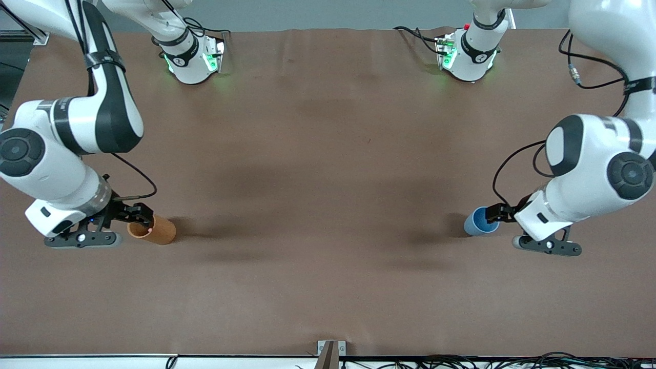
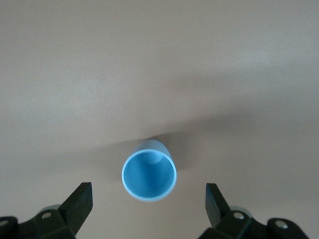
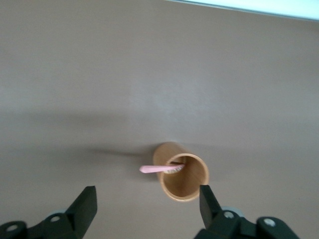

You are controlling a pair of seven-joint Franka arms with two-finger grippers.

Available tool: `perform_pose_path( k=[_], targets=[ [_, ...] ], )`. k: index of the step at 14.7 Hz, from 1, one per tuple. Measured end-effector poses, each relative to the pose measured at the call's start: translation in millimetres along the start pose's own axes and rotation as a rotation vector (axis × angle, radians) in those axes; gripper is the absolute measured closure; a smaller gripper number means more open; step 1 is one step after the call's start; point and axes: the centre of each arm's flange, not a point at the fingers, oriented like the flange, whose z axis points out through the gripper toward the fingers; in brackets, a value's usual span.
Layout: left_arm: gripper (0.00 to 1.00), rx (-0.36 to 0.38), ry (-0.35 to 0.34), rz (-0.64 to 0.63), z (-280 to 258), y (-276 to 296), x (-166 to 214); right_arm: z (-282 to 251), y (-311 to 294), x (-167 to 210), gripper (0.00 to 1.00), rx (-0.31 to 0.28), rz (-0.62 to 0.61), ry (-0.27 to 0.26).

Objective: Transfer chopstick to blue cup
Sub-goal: 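Reach the right gripper to the pink chopstick while the left gripper grasps the blue cup, then lift the chopstick with the right gripper while the left gripper carries the cup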

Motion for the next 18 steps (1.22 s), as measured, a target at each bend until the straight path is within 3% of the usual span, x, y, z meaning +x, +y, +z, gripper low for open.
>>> perform_pose_path(
  k=[2, 4, 7, 9, 10, 15, 17, 18],
  targets=[
    [0.0, 0.008, 0.013, -0.017, 31.1, -11.0, -8.9, 6.4, -5.0, 1.2, 0.08, 0.002, -0.017, 0.009],
    [0.0, 0.014, 0.017, -0.032, 58.6, -20.6, -18.5, 27.7, 2.7, -0.8, 0.01, -0.001, -0.049, -0.017],
    [0.0, 0.016, -0.014, -0.041, 88.3, -26.1, -30.8, 50.8, 10.4, -2.0, 0.0, 0.0, -0.129, -0.042],
    [0.0, 0.018, -0.016, -0.046, 97.9, -29.0, -35.1, 56.7, 7.7, -0.1, 0.0, 0.002, -0.164, -0.023],
    [0.06, 0.018, -0.014, -0.047, 102.2, -29.7, -36.8, 61.0, 6.5, -0.2, 0.0, 0.004, -0.194, -0.007],
    [0.59, 0.019, 0.001, -0.06, 124.1, -30.9, -36.7, 92.2, 16.2, -9.4, 0.0, 0.007, -0.339, 0.011],
    [0.77, 0.019, 0.001, -0.06, 125.5, -30.9, -36.6, 92.0, 15.5, -9.3, 0.04, 0.007, -0.349, 0.013],
    [0.86, 0.019, 0.002, -0.059, 124.7, -30.4, -36.4, 91.9, 15.1, -9.3, 0.13, 0.007, -0.351, 0.014]
  ],
)
